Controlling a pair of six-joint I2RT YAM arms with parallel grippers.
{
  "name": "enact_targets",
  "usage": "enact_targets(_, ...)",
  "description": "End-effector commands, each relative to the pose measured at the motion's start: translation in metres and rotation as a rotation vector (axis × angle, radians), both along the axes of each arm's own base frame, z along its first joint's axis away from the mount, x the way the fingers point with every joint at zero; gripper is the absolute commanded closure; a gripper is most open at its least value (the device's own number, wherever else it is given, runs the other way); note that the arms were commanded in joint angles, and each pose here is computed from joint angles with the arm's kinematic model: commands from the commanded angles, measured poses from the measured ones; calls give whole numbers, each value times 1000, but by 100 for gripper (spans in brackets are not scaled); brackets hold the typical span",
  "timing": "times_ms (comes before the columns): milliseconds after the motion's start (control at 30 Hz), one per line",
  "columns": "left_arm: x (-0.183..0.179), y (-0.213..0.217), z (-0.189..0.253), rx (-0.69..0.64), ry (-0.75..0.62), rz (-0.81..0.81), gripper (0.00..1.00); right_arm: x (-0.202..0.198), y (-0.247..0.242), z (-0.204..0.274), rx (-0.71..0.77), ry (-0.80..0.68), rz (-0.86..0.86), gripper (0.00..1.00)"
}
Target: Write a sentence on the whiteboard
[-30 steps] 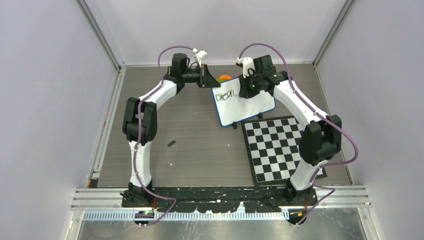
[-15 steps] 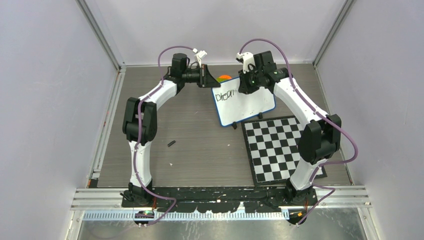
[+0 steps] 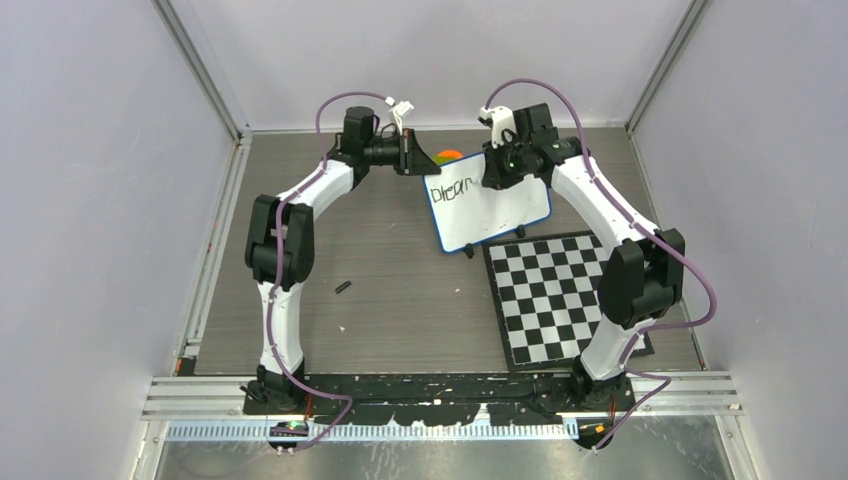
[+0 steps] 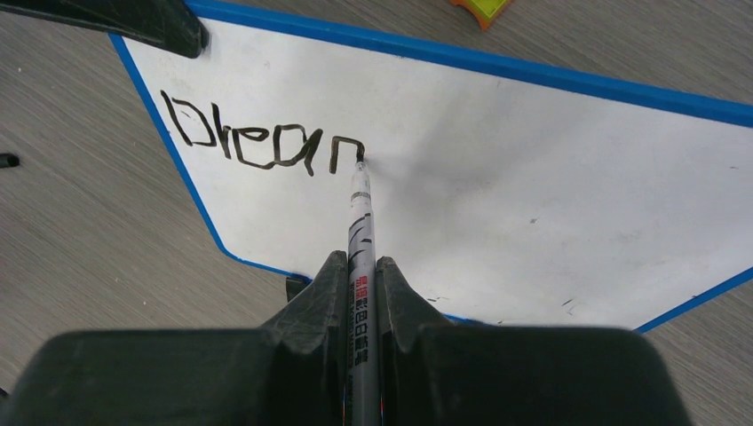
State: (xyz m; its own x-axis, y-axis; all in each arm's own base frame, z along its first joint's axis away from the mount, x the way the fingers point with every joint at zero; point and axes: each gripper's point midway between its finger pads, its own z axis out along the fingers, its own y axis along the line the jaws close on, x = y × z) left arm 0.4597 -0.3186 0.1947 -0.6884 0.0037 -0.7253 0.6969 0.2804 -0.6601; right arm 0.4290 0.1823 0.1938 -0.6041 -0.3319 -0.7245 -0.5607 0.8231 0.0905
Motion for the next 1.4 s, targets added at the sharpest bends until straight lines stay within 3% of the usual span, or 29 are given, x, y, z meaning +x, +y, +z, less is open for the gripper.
enact_targets(0,-14,-7,0,17,24,-28,100,-4,2,2,-1,-25,8,100)
enact_targets(1367,-15,-8,-1,19,24,-30,100,16,-10,19,-11,-70,-24,100)
